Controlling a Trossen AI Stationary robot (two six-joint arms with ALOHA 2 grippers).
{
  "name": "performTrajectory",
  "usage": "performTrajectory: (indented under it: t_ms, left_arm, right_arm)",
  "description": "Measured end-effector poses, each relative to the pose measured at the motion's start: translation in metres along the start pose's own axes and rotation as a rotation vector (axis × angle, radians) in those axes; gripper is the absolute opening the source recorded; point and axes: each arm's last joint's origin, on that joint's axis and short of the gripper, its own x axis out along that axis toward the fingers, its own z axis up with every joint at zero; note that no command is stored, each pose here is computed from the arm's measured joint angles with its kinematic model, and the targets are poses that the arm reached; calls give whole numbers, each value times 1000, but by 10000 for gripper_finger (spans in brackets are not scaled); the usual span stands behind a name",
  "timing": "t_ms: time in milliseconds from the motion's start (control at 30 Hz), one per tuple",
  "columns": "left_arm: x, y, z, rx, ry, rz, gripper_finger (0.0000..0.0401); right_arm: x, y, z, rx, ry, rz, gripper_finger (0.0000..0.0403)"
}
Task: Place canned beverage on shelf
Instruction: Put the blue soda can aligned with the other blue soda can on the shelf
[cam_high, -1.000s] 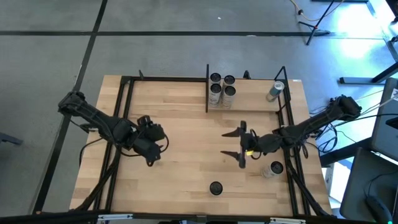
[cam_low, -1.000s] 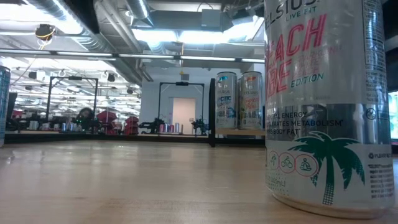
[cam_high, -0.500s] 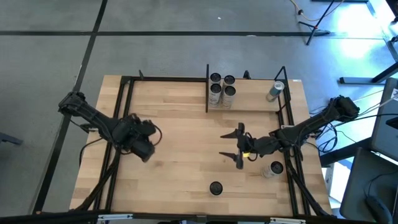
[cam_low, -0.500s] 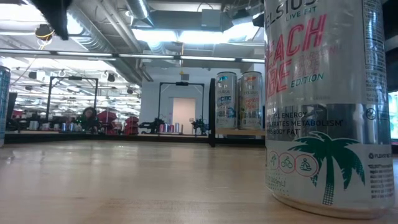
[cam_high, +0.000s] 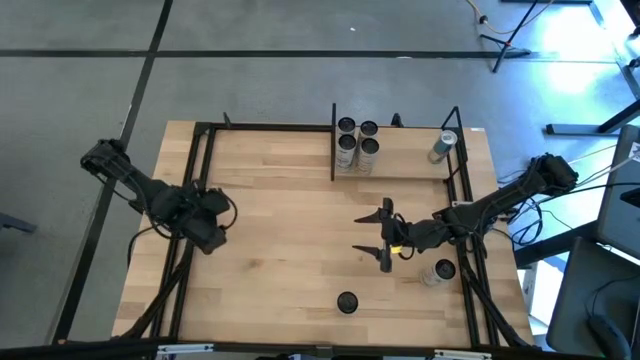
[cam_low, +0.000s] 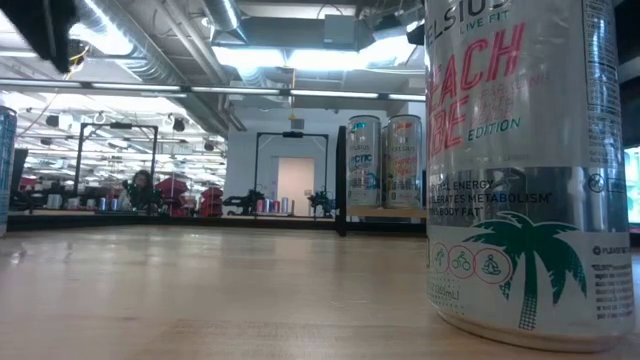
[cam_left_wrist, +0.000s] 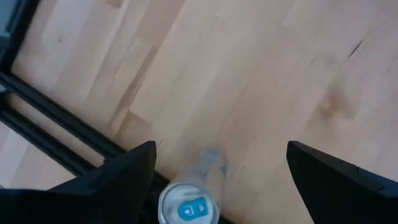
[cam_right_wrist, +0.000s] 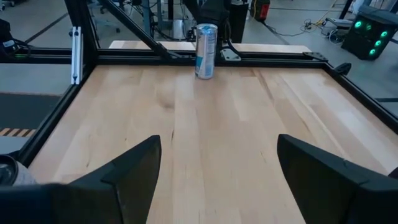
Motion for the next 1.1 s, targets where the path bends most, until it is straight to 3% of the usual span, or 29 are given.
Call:
performTrajectory:
  t_ms: [400, 900, 1100]
  left_arm:
    - [26, 9, -21, -1, 174, 8, 350]
    - [30, 9, -23, 5, 181, 24, 350]
    - [48, 11, -33, 34, 244, 84, 350]
  right_arm:
    - [0, 0, 0, 4, 4, 0, 303]
    - [8, 3, -8, -11, 34, -5, 303]
    - [8, 3, -7, -10, 32, -5, 303]
